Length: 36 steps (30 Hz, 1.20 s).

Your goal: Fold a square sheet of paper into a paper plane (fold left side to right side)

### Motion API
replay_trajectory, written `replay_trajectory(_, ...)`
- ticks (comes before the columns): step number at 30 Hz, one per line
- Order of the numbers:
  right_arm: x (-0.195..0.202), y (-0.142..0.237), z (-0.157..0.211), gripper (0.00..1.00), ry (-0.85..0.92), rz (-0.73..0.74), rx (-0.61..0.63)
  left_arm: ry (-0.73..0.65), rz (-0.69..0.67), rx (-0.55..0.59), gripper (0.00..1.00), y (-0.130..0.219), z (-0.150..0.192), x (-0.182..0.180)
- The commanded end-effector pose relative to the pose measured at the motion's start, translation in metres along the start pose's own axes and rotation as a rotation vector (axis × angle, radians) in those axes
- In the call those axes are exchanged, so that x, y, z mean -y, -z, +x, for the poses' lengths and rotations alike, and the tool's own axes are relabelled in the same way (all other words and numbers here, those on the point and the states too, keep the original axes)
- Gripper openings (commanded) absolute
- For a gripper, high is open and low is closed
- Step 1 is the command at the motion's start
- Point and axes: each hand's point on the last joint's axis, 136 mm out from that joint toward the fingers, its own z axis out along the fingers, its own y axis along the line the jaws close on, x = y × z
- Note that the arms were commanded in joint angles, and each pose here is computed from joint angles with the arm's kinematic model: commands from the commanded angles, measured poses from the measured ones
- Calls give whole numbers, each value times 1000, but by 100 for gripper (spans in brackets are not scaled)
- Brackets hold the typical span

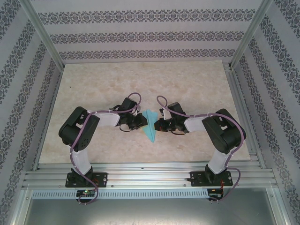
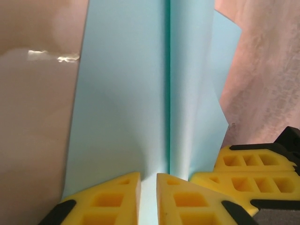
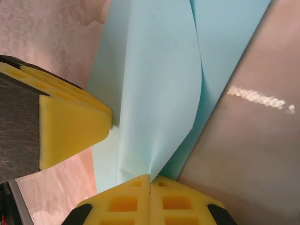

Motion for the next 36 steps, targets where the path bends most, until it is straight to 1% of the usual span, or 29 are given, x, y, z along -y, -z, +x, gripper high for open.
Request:
replay_trajectory(1, 24, -7, 20, 1, -40, 72, -65, -52, -25, 44, 22, 27, -13, 16)
replay_trajectory(2, 25, -8, 21, 1, -41, 75, -68, -62, -20, 55, 23, 33, -17, 21)
replay_trajectory(5, 26, -8, 22, 1, -41, 77, -74, -90, 5, 60, 22, 43, -23, 38)
replay_trajectory(10, 25, -8, 22, 1, -37, 78, -74, -98, 85, 15, 15, 29, -17, 56)
replay_trajectory(13, 24, -9, 22, 2, -34, 77, -79, -88, 98, -7, 11, 14, -15, 58)
replay_trajectory(18, 25, -11, 24, 2, -27, 91, -89, -70, 87, -16, 10, -3, -19, 53)
replay_trajectory(24, 22, -13, 23, 2, -19, 88, -93, -64, 96, -19, 10, -9, -20, 55)
replay_trajectory(36, 22, -14, 23, 2, -13, 98, -104, -65, 81, -53, 10, -24, -9, 51)
